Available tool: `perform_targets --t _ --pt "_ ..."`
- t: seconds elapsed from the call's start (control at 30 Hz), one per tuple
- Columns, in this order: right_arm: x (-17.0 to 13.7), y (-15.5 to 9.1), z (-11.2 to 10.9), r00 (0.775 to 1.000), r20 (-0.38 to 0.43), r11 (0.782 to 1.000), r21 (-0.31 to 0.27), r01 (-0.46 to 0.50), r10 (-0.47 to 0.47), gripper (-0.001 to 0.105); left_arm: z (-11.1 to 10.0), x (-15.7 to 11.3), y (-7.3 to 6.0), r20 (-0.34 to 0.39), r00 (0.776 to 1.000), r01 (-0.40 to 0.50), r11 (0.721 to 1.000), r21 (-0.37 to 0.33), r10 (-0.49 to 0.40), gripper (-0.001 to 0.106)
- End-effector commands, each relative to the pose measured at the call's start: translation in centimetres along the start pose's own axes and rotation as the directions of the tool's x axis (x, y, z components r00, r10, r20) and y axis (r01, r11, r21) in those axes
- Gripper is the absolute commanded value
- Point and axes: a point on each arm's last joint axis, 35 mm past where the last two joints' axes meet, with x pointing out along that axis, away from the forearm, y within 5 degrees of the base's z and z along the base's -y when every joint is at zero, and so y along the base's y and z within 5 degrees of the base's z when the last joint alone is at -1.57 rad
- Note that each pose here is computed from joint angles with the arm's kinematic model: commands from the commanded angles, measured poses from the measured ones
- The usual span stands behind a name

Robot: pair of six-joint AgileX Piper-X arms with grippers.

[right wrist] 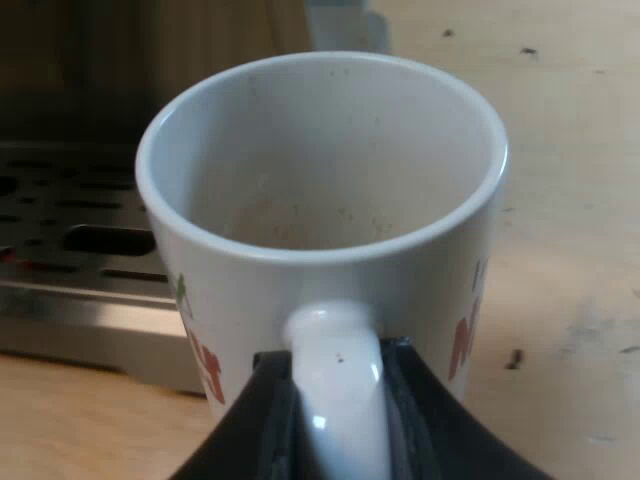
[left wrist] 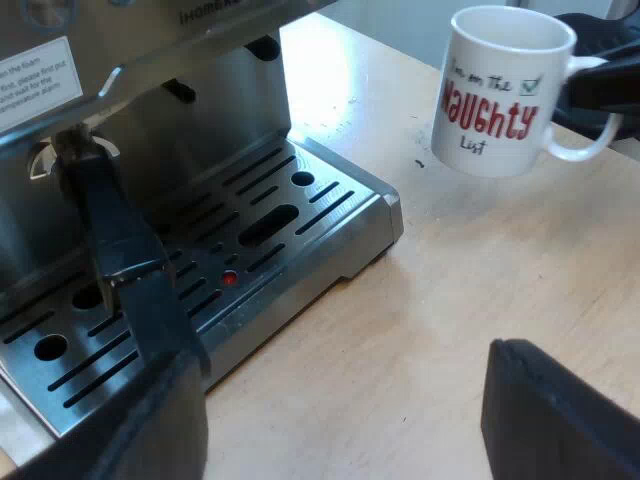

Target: Place mug into machine

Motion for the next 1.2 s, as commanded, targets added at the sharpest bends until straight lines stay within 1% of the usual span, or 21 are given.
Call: perform_targets --t 0.03,0.07,0.1,0.17,0.33,0.37,0.4,0.43,0.5,0.53,0.57,0.63,0.7,0.8,0.93,1.03,1.2 --pt "-0.6 0.0 1.1 0.996 0.084 0.999 -0.018 -0.032 0.033 0.0 0.4 -0.2 -0.2 0.019 1.0 0.015 1.0 0.004 -0.015 0.061" --pt "-1.2 0.4 1.4 0.984 0.132 0.993 -0.031 -0.113 0.116 0.0 0.4 -0.2 -0.2 0.019 1.0 0.015 1.0 0.004 -0.015 0.061" --pt "-1.3 0.4 1.4 0.982 0.137 0.992 -0.033 -0.123 0.127 0.0 0.4 -0.2 -0.2 0.019 1.0 0.015 1.0 0.004 -0.015 0.061" --pt "-1.3 0.6 1.5 0.972 0.151 0.984 -0.042 -0.175 0.179 0.0 0.4 -0.2 -0.2 0.019 1.0 0.015 1.0 0.004 -0.015 0.061" --pt "-1.1 1.0 1.5 0.964 0.144 0.974 -0.049 -0.22 0.225 0.0 0.4 -0.2 -0.2 0.019 1.0 0.015 1.0 0.004 -0.015 0.061" --pt "-0.8 1.5 1.4 0.956 0.127 0.963 -0.077 -0.258 0.266 0.0 0.4 -0.2 -0.2 0.019 1.0 0.015 1.0 0.004 -0.015 0.061" --pt "-0.7 1.6 1.4 0.954 0.122 0.96 -0.086 -0.266 0.275 0.0 0.4 -0.2 -0.2 0.019 1.0 0.015 1.0 0.004 -0.015 0.061" --pt "-0.5 1.8 1.4 0.948 0.12 0.953 -0.108 -0.282 0.294 0.0 0.4 -0.2 -0.2 0.019 1.0 0.015 1.0 0.004 -0.015 0.061" --pt "-0.4 2.0 1.4 0.944 0.118 0.947 -0.13 -0.294 0.309 0.0 0.4 -0.2 -0.2 0.019 1.0 0.015 1.0 0.004 -0.015 0.061" --pt "-0.1 2.5 1.8 0.941 0.135 0.942 -0.176 -0.284 0.309 0.0 0.4 -0.2 -0.2 0.019 1.0 0.015 1.0 0.004 -0.015 0.061" --pt "0.1 2.6 2.0 0.945 0.145 0.947 -0.183 -0.265 0.293 0.0 0.4 -0.2 -0.2 0.019 1.0 0.015 1.0 0.004 -0.015 0.061" --pt "0.4 2.8 2.3 0.952 0.159 0.954 -0.192 -0.231 0.262 0.0 0.4 -0.2 -0.2 0.019 1.0 0.015 1.0 0.004 -0.015 0.061" --pt "0.7 3.1 2.5 0.952 0.16 0.954 -0.199 -0.226 0.259 0.0 0.4 -0.2 -0.2 0.019 1.0 0.015 1.0 0.004 -0.015 0.061" --pt "1.3 3.7 2.7 0.947 0.168 0.948 -0.213 -0.237 0.274 0.0 0.4 -0.2 -0.2 0.019 1.0 0.015 1.0 0.004 -0.015 0.061" --pt "2.7 4.8 2.7 0.94 0.157 0.937 -0.229 -0.263 0.302 0.0 0.4 -0.2 -0.2 0.019 1.0 0.015 1.0 0.004 -0.015 0.061" --pt "3.7 5.6 2.8 0.927 0.166 0.925 -0.244 -0.291 0.336 0.0 0.4 -0.2 -0.2 0.019 1.0 0.015 1.0 0.004 -0.015 0.061" --pt "5.0 6.6 2.9 0.922 0.189 0.924 -0.255 -0.286 0.337 0.0 0.4 -0.2 -0.2 0.019 1.0 0.015 1.0 0.004 -0.015 0.061"
